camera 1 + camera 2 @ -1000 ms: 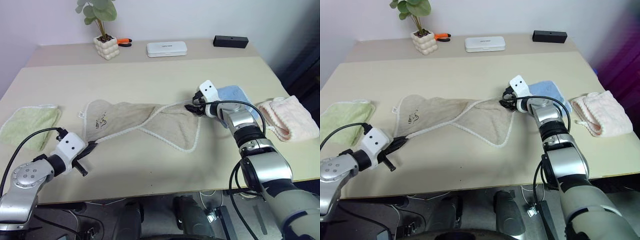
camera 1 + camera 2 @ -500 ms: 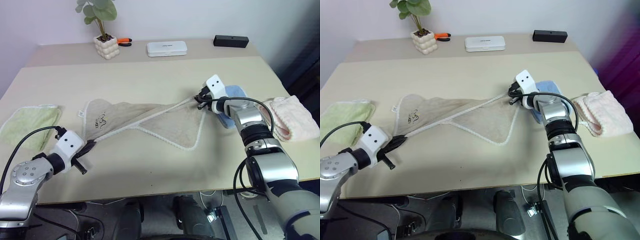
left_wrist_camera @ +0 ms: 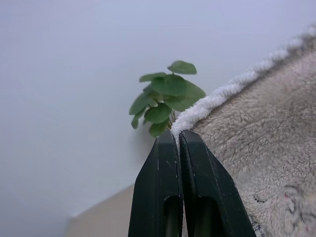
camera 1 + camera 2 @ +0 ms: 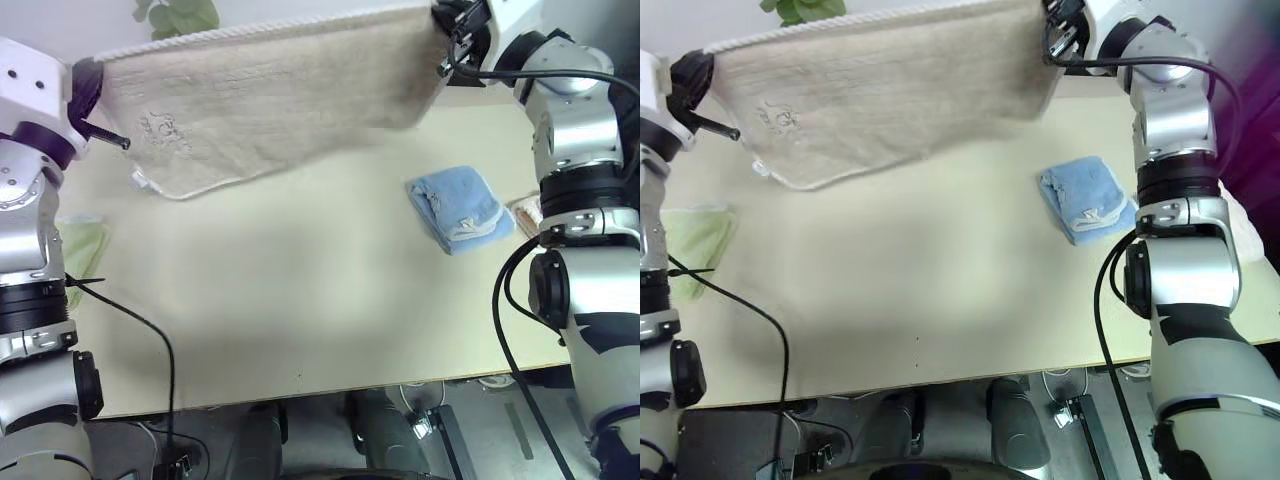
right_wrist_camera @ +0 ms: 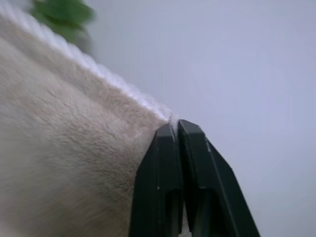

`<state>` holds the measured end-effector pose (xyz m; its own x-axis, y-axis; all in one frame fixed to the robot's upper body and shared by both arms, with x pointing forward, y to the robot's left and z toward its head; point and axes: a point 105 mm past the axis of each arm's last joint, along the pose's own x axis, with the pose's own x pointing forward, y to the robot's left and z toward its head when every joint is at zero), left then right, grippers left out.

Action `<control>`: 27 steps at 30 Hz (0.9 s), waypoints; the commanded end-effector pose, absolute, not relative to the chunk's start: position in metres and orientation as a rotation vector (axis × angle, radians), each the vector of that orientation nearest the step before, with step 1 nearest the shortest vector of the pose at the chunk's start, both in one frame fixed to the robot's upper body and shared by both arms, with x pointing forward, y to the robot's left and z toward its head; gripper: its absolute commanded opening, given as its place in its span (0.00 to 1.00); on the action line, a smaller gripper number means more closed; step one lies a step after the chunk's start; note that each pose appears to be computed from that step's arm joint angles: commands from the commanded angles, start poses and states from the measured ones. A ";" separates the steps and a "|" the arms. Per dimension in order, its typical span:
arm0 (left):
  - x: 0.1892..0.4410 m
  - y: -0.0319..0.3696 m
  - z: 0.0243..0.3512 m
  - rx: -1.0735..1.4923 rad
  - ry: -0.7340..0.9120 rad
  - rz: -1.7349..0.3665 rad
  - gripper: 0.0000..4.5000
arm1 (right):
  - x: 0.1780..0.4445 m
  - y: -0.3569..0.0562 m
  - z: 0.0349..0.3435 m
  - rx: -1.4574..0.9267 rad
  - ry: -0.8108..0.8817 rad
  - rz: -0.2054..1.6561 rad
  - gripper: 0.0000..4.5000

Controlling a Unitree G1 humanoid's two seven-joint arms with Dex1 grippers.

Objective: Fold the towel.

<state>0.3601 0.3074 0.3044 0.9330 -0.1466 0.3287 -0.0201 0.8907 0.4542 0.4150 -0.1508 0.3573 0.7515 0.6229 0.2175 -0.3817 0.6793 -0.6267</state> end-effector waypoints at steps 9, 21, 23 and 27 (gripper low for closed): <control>0.265 0.316 0.207 0.452 0.077 -0.417 0.00 | 0.304 -0.140 0.237 -0.492 -0.046 1.105 0.01; 0.231 0.314 0.174 0.371 0.347 -0.538 0.00 | 0.276 -0.151 0.212 -0.440 0.122 1.195 0.01; 0.240 0.315 0.177 0.393 0.315 -0.521 0.00 | 0.290 -0.155 0.211 -0.463 0.111 1.132 0.01; 0.268 0.315 0.175 0.461 0.255 -0.483 0.00 | 0.322 -0.161 0.204 -0.508 0.097 1.010 0.01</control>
